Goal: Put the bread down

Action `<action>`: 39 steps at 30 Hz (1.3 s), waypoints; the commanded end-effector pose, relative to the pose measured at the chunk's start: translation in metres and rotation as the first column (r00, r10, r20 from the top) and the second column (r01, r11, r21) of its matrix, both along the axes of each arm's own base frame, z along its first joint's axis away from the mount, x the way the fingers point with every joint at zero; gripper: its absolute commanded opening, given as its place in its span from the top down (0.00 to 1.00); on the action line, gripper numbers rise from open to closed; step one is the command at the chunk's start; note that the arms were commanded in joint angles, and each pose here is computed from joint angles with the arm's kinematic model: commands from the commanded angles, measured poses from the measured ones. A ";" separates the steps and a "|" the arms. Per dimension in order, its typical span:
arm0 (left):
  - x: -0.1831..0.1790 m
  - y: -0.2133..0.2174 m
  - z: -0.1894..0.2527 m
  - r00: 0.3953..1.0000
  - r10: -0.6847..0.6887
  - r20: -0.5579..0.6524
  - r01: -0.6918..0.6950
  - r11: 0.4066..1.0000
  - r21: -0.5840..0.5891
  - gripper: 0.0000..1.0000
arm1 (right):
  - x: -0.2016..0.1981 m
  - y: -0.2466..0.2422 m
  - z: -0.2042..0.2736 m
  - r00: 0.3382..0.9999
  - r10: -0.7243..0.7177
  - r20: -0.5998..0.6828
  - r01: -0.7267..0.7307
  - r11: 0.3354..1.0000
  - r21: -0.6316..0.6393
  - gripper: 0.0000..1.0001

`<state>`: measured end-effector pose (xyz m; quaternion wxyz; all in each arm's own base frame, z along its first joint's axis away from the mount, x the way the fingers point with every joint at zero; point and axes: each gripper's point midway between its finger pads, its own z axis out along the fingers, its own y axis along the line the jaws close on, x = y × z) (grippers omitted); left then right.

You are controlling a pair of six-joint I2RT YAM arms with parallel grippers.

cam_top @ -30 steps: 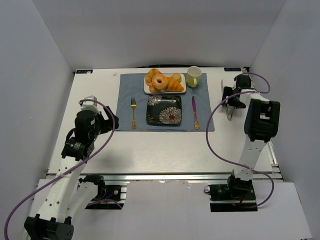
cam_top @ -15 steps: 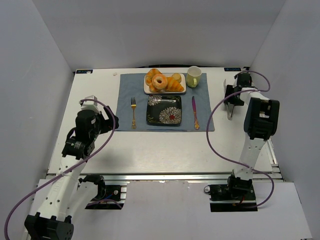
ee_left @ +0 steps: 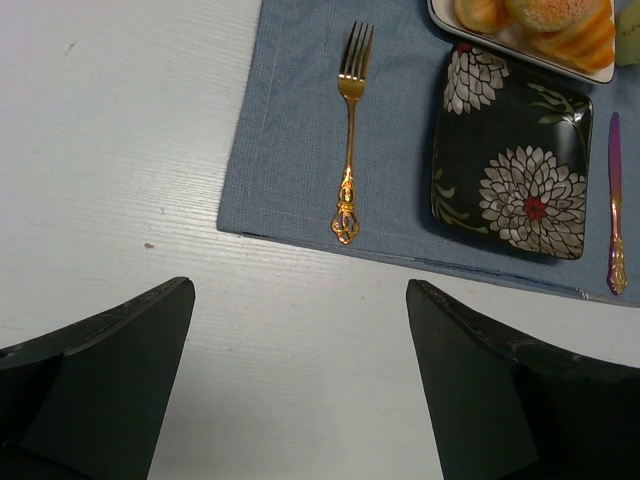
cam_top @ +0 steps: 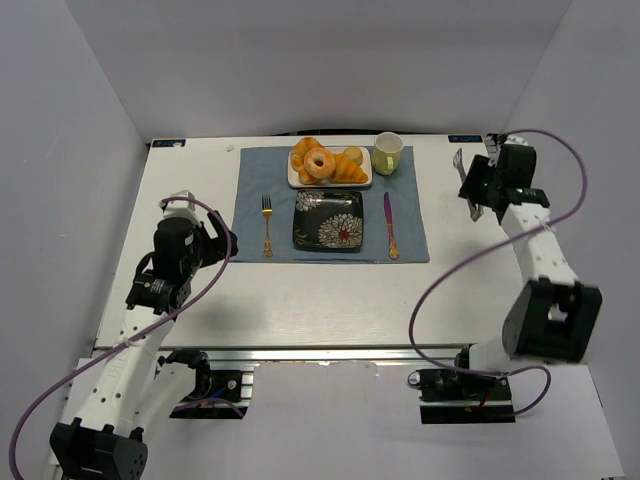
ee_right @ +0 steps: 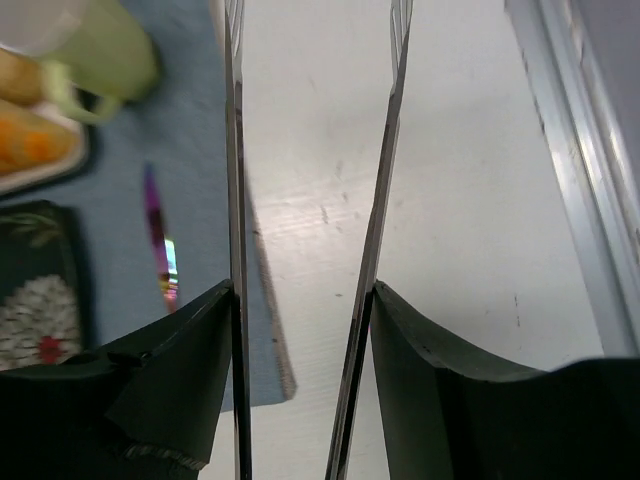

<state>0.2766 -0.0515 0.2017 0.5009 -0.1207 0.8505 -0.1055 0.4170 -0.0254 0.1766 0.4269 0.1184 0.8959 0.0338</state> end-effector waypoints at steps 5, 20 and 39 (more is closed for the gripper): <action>0.008 -0.004 0.009 0.998 0.039 0.048 -0.035 0.997 -0.071 0.02 | -0.039 0.023 0.066 0.992 0.056 0.114 -0.063 0.996 0.056 0.40; 0.013 0.002 0.047 0.978 0.122 0.168 -0.098 0.984 -0.148 0.02 | -0.074 0.202 0.122 0.766 0.596 0.240 -0.620 0.784 0.031 0.44; 0.014 0.004 0.026 0.981 0.113 0.157 -0.096 0.989 -0.109 0.02 | 0.046 0.295 0.067 0.730 0.664 0.163 -0.649 0.748 -0.140 0.44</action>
